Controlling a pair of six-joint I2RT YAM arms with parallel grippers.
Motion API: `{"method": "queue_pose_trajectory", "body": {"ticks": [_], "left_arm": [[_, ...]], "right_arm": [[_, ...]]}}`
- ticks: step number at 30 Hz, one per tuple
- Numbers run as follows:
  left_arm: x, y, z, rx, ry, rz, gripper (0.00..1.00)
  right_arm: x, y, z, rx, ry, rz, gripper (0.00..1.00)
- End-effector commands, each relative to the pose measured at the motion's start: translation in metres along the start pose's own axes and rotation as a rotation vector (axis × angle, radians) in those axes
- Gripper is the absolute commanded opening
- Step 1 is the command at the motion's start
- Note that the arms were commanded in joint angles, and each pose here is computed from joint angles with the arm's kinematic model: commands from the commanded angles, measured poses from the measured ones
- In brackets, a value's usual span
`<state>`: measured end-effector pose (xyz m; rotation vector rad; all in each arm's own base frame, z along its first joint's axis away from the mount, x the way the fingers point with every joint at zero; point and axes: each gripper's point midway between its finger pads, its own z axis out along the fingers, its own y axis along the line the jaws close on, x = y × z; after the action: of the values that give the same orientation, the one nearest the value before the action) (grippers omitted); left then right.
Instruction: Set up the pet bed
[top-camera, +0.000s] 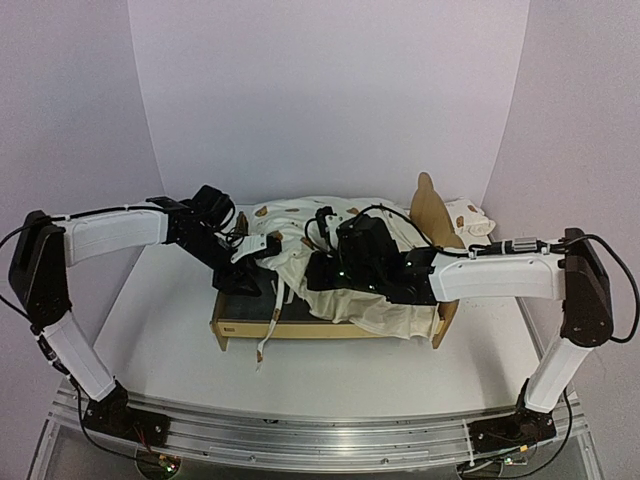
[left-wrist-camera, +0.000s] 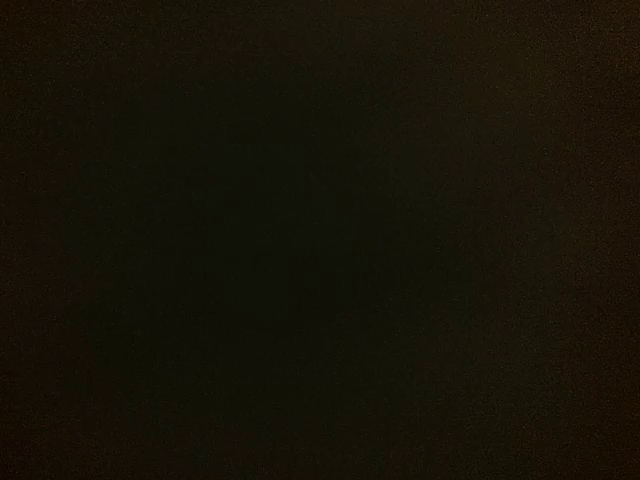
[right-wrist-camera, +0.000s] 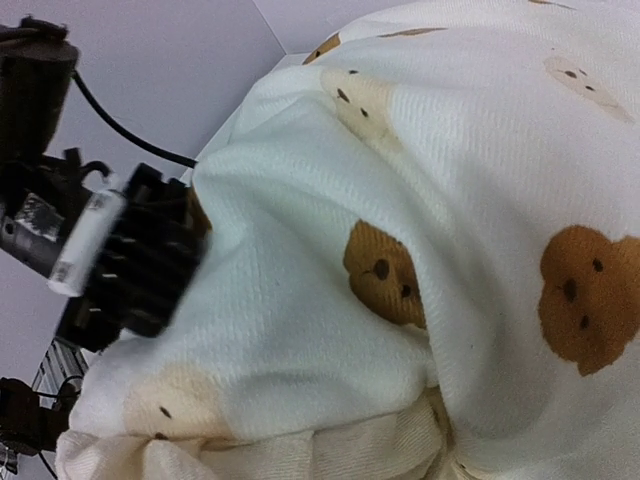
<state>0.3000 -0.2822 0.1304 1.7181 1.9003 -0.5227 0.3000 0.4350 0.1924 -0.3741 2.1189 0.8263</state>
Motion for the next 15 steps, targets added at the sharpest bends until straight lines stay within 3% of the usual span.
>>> {"method": "queue_pose_trajectory", "body": {"ticks": [1,9,12,15], "left_arm": [[-0.015,0.044,0.019,-0.084,0.022,-0.024,0.60],[-0.017,0.055,0.052,-0.029,0.000,-0.048,0.64],[-0.009,0.049,0.060,0.009,0.019,-0.048,0.60],[-0.003,0.044,0.066,0.022,0.032,-0.038,0.48]], "right_arm": [[-0.013,-0.004,-0.005,0.018,-0.052,-0.012,0.00],[-0.011,-0.007,-0.004,0.023,-0.055,-0.021,0.00],[-0.013,-0.009,-0.005,0.025,-0.058,-0.020,0.00],[-0.014,-0.011,-0.005,0.028,-0.062,-0.026,0.00]]}}
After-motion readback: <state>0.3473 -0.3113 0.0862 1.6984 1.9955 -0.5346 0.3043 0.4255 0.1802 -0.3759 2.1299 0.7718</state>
